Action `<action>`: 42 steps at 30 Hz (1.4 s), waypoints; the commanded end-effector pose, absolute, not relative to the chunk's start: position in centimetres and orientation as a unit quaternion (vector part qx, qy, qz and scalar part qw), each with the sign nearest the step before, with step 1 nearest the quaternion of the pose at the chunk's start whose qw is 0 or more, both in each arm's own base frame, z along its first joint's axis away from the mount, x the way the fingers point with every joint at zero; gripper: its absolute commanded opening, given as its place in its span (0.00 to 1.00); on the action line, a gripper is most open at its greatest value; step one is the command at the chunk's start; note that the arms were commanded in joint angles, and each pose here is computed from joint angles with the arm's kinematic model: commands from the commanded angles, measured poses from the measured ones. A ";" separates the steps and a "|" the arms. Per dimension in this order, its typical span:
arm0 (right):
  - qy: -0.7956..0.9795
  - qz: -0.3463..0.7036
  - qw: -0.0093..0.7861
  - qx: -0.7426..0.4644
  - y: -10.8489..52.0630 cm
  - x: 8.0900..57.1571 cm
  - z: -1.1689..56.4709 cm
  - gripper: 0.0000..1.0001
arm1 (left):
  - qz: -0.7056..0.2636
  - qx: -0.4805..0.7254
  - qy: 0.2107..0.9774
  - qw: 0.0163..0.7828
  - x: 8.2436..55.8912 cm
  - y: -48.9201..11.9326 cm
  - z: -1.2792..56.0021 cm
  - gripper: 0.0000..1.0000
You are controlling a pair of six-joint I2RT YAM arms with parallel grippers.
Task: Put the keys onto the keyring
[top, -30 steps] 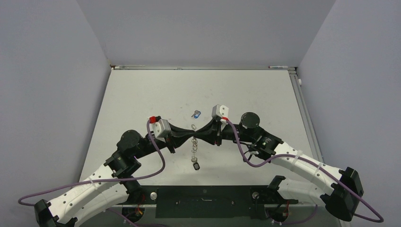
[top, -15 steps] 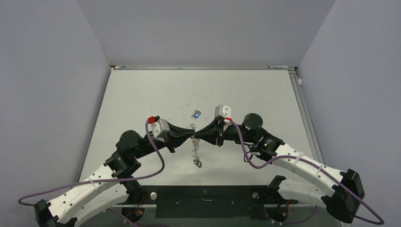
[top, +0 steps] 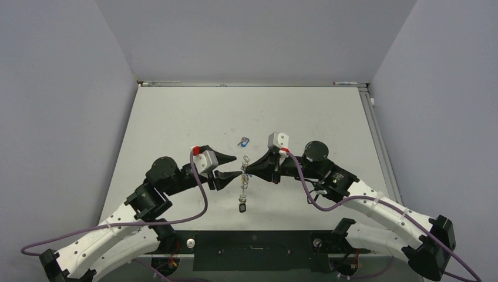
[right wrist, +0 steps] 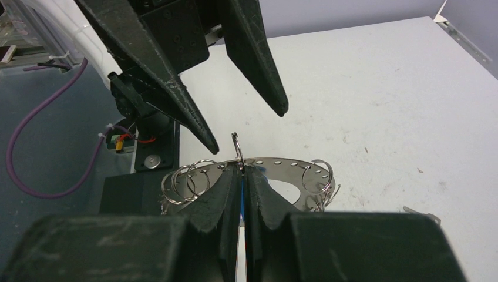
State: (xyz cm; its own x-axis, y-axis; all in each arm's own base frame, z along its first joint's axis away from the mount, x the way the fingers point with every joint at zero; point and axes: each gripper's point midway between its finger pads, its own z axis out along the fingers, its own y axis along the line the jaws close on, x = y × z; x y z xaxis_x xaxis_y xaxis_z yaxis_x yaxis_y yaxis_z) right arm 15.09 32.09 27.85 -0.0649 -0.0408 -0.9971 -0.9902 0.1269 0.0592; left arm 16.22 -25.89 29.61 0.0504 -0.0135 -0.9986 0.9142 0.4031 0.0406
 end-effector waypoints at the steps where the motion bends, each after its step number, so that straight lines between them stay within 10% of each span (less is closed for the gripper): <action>1: 0.517 0.452 0.545 -0.481 31.7 14.9 32.2 0.05 | -0.368 0.453 0.549 0.598 14.7 -25.6 31.3 0.45; 21: 0.614 0.312 0.476 -0.546 30.6 14.5 30.2 0.05 | -0.321 0.580 0.606 0.441 13.4 -26.8 29.5 0.34; 42: 0.614 0.293 0.465 -0.567 31.3 13.8 30.6 0.05 | -0.342 0.566 0.607 0.441 14.2 -28.7 28.1 0.22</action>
State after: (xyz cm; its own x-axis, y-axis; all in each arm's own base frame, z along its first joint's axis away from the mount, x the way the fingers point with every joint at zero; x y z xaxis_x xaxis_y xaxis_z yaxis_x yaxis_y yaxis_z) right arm 13.70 30.16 27.13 0.0054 -0.5026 -0.8645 -0.9737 0.1944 -0.1191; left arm 14.04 -27.73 27.49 0.0181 0.4224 -0.9062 0.9871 0.1367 0.0834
